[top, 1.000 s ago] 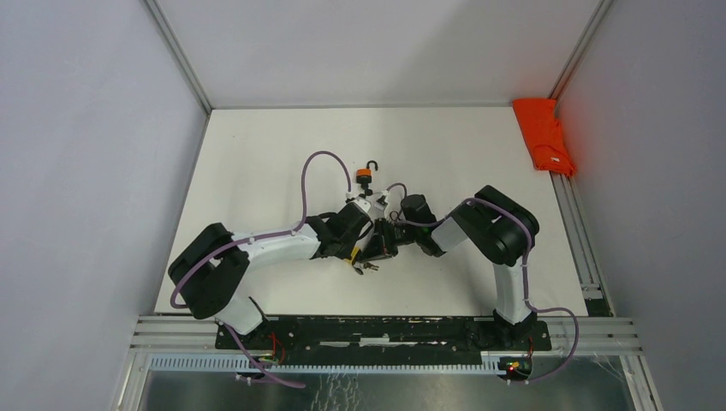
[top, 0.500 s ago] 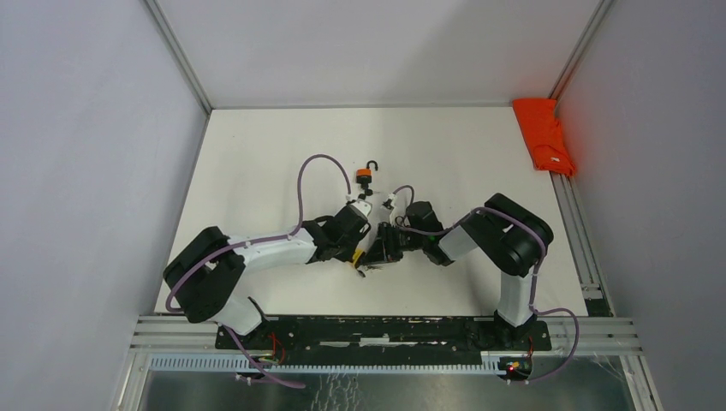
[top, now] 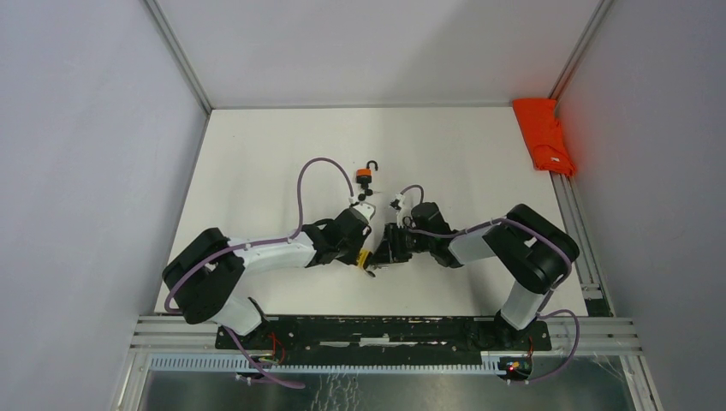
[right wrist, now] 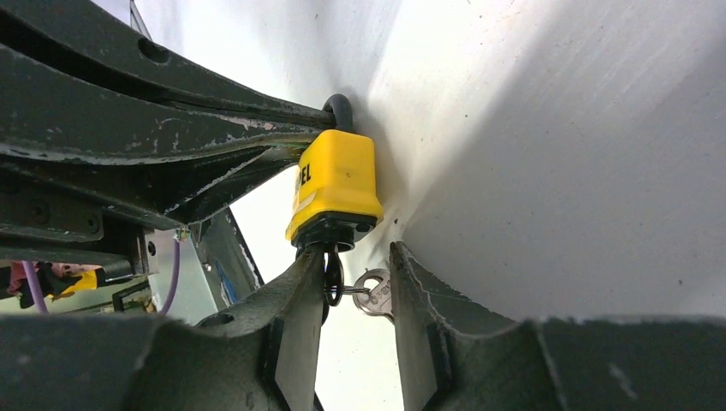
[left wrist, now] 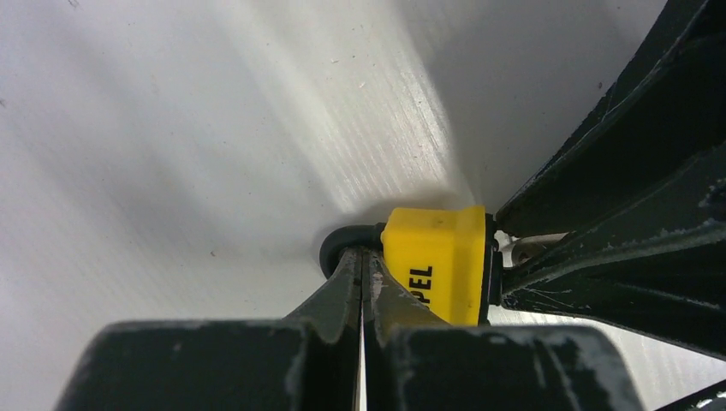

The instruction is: Unlock with the key

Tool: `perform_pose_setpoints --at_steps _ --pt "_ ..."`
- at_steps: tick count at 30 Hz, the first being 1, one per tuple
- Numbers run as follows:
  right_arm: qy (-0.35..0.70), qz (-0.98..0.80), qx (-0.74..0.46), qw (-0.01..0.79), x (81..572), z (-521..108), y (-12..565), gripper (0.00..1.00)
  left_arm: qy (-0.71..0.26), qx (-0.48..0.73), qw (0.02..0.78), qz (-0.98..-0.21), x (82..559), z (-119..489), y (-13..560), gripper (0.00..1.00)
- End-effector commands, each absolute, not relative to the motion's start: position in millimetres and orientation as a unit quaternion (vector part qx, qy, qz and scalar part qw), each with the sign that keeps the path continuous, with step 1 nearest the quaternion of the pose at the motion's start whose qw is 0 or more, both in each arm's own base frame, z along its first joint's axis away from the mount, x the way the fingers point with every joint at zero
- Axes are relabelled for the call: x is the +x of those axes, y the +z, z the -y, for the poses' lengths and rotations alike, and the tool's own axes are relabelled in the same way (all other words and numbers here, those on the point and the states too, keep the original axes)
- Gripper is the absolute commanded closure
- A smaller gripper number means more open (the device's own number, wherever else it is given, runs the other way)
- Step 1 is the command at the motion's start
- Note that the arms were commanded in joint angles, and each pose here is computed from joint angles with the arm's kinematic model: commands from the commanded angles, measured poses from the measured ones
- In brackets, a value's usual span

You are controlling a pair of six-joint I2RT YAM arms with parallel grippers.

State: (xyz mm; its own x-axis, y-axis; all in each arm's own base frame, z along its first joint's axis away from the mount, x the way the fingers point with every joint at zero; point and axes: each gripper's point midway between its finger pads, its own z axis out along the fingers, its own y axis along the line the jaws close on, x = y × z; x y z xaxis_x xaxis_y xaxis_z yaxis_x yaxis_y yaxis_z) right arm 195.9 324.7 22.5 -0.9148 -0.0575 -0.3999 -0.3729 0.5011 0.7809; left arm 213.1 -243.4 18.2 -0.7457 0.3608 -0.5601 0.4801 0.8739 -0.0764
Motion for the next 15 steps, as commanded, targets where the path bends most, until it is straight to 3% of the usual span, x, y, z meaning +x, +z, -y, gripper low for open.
perform_pose_setpoints --at_steps 1,15 --pt "0.447 -0.858 -0.13 0.217 214.5 -315.5 23.0 0.6 -0.208 0.222 0.294 -0.906 205.6 286.3 45.5 0.98" --pt "0.329 -0.885 -0.137 0.299 249.6 -284.5 39.2 0.61 -0.208 0.222 0.294 -0.906 203.7 283.8 43.3 0.98"
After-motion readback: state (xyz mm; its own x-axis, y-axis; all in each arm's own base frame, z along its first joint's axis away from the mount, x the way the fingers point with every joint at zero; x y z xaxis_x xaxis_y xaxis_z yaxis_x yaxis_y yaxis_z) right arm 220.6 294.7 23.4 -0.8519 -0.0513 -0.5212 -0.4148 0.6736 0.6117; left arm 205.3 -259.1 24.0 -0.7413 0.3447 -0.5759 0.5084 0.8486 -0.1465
